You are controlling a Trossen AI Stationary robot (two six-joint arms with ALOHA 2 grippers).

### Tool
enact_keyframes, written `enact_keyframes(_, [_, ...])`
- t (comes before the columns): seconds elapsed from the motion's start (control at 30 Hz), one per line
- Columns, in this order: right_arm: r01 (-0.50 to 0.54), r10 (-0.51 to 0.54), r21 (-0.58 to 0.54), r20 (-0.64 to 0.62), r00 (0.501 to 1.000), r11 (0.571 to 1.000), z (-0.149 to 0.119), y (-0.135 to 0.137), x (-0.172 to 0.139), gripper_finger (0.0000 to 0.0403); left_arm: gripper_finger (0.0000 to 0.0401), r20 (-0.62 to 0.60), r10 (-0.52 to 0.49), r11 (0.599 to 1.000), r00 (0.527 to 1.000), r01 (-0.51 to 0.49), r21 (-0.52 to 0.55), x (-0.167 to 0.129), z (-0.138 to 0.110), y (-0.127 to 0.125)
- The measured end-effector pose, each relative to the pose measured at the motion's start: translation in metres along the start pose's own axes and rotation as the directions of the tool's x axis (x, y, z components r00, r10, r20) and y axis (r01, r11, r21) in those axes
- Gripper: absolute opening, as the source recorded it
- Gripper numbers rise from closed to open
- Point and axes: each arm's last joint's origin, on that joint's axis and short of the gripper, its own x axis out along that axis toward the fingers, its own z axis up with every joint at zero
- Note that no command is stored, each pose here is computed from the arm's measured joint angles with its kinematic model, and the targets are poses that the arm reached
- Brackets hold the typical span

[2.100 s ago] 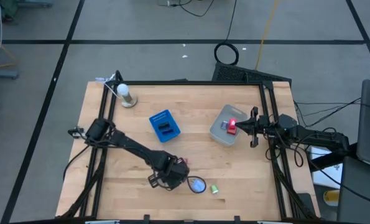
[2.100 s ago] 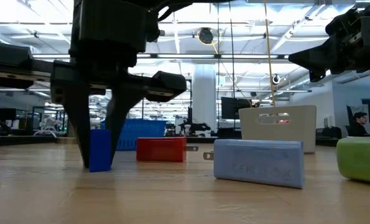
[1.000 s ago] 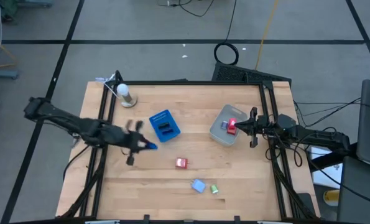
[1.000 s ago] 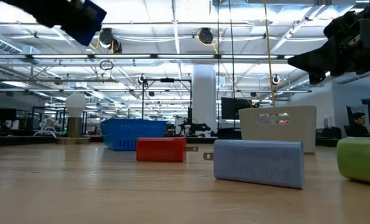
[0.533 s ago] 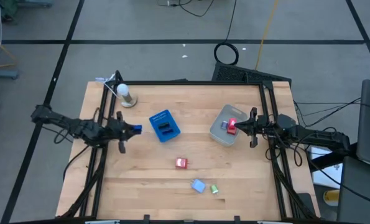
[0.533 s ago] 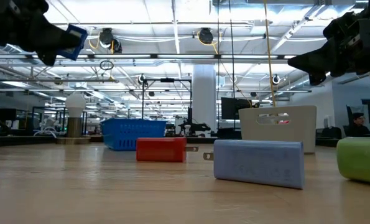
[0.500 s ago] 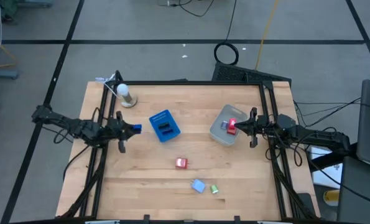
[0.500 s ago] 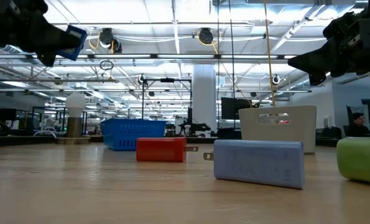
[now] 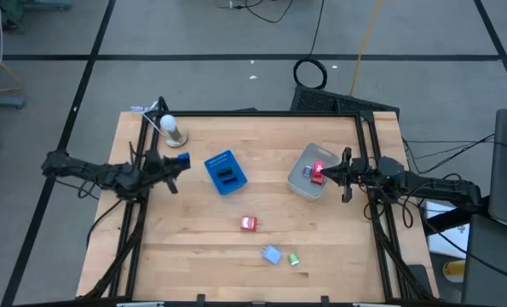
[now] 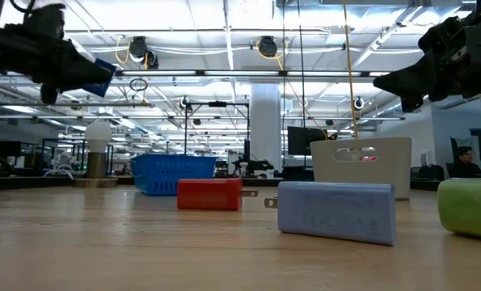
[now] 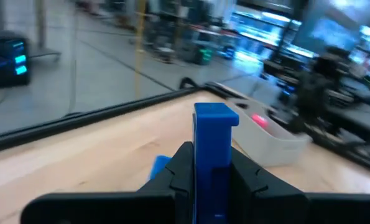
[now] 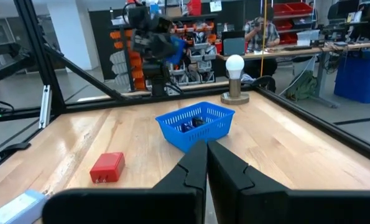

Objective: Pick & Place Office items
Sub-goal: Put the blue digital clock into the blue bin, then put the red charger adapter into the gray bin

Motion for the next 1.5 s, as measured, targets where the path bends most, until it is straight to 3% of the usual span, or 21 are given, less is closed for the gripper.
enact_keyframes(0.17, [-0.002, 0.002, -0.003, 0.024, 1.0, 1.0, 0.002, 0.0, 0.001, 0.0004, 0.0045, -0.045, 0.018, 1.0, 0.999, -0.018, -0.005, 0.021, -0.004, -0.005])
enact_keyframes(0.33, [-0.002, 0.002, -0.003, 0.02, 1.0, 1.0, 0.002, 0.0, 0.002, 0.0004, 0.0045, -0.236, 0.056, 0.998, 0.97, -0.05, 0.03, 0.056, -0.012, -0.012])
enact_keyframes(0.47, [-0.001, 0.001, 0.0, 0.005, 1.0, 1.0, 0.001, 0.0, 0.003, 0.0004, 0.0045, -0.418, 0.078, 0.992, 0.905, -0.028, 0.123, 0.094, -0.013, -0.028])
enact_keyframes(0.67, [0.001, -0.001, 0.002, -0.017, 1.0, 1.0, -0.001, 0.0, 0.004, 0.0004, 0.0045, -0.572, 0.151, 0.959, 0.806, 0.021, 0.282, 0.138, -0.015, -0.054])
enact_keyframes(0.9, [0.003, -0.003, 0.001, -0.031, 1.0, 1.0, -0.002, 0.0, 0.005, 0.0004, 0.0046, -0.696, 0.216, 0.954, 0.685, 0.004, 0.299, 0.166, -0.022, -0.057])
enact_keyframes(1.07, [0.003, -0.003, 0.002, -0.031, 1.0, 1.0, -0.002, 0.0, 0.005, 0.0004, 0.0047, -0.741, 0.205, 0.96, 0.639, 0.017, 0.28, 0.173, -0.03, -0.052])
enact_keyframes(1.23, [0.002, -0.002, 0.006, -0.029, 1.0, 1.0, -0.002, 0.0, 0.005, 0.0004, 0.0085, -0.739, 0.198, 0.956, 0.644, 0.038, 0.29, 0.175, -0.03, -0.052])
enact_keyframes(1.5, [0.0, 0.0, 0.022, -0.032, 0.999, 1.0, -0.002, 0.0, 0.005, 0.0004, 0.0197, -0.677, 0.132, 0.952, 0.724, 0.096, 0.289, 0.175, -0.013, -0.058])
